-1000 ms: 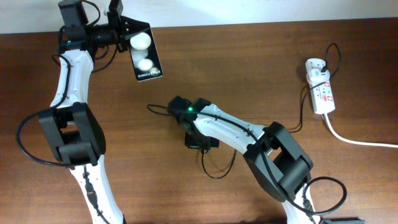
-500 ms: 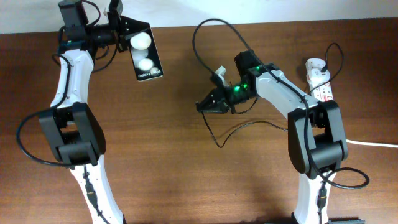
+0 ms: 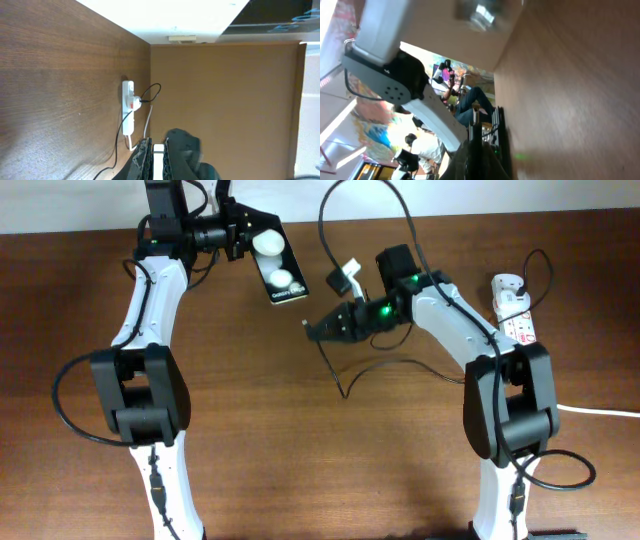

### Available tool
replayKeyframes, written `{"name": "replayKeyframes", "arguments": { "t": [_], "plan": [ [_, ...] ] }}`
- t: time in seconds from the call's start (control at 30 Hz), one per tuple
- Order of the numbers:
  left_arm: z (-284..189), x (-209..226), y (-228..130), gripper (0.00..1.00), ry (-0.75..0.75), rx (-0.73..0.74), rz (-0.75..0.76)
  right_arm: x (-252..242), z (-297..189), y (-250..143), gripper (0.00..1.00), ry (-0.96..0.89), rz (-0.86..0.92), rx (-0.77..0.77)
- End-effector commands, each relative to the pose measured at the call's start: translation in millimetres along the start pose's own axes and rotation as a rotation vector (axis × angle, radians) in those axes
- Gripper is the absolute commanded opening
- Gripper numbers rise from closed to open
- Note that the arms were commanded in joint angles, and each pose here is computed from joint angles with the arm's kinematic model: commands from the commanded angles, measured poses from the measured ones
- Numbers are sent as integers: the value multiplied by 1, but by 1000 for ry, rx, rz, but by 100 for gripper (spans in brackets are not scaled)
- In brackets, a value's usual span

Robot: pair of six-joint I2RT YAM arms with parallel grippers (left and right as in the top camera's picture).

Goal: Plug charger to phone and switch on socket

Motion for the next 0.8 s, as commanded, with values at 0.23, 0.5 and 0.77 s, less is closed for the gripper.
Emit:
{"name": "replayKeyframes", "arguments": {
  "t": [0.23, 0.5, 0.77],
  "plan": [
    [-1, -1, 12, 0, 8, -49, -51, 0, -1, 36, 4, -83, 130, -46],
    [-19, -24, 27, 0, -80, -70, 6, 15, 17, 57, 4, -60, 46, -49],
    [-36, -27, 31, 0, -103, -63, 32, 19, 20, 60, 4, -51, -12, -47]
  ]
}}
Point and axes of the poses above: each gripper's point midway between its finger pads, its own z axis out along the fingers, its own x axis along the line the jaws close on, y = z × x, the point moved 2 cm from there along -z, back along the fingers, and after that the axes turned 3 degrees about z, right-handed, at the moved point
